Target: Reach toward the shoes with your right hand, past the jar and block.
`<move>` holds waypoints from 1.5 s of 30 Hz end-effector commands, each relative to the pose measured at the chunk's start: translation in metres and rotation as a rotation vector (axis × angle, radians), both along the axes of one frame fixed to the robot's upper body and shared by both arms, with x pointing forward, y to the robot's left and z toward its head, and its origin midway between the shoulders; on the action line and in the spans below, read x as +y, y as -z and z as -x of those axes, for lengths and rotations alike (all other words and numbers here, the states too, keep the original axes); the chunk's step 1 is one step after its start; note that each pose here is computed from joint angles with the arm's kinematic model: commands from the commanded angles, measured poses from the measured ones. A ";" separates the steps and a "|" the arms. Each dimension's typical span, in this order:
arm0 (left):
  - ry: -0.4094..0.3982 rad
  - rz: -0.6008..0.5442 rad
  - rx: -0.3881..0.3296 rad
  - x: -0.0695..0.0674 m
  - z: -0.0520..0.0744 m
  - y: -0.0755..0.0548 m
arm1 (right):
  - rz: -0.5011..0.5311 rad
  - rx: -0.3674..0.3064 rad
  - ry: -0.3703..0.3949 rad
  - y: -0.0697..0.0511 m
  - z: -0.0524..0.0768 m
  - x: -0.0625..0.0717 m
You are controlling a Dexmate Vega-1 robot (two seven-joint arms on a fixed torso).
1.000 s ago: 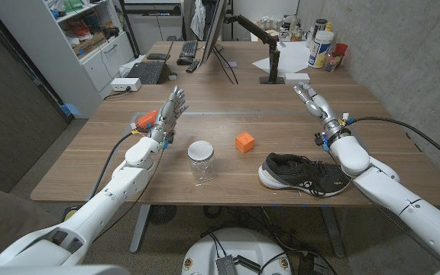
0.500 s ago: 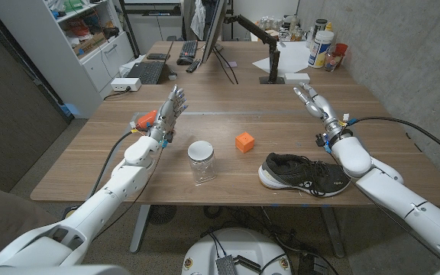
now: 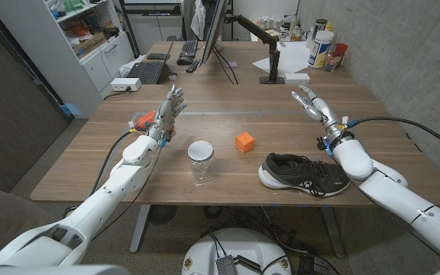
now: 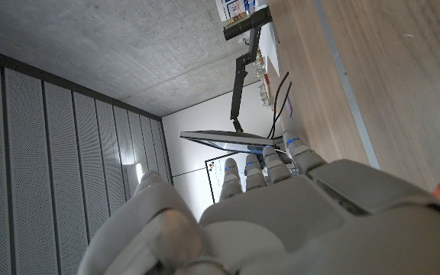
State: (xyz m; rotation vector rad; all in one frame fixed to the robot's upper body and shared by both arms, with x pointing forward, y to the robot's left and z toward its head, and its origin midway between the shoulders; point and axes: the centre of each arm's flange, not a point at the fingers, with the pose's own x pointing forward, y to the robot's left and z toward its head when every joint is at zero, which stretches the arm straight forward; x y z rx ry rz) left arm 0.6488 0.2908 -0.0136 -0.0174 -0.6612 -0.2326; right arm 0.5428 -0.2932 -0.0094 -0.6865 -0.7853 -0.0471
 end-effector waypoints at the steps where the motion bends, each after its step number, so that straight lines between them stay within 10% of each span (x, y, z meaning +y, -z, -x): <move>1: 0.001 0.000 -0.006 0.000 0.004 0.002 | 0.059 -0.017 0.046 0.005 0.014 0.001; 45: -0.015 0.001 -0.006 -0.001 0.006 0.007 | 0.218 -0.061 0.162 0.026 0.057 0.014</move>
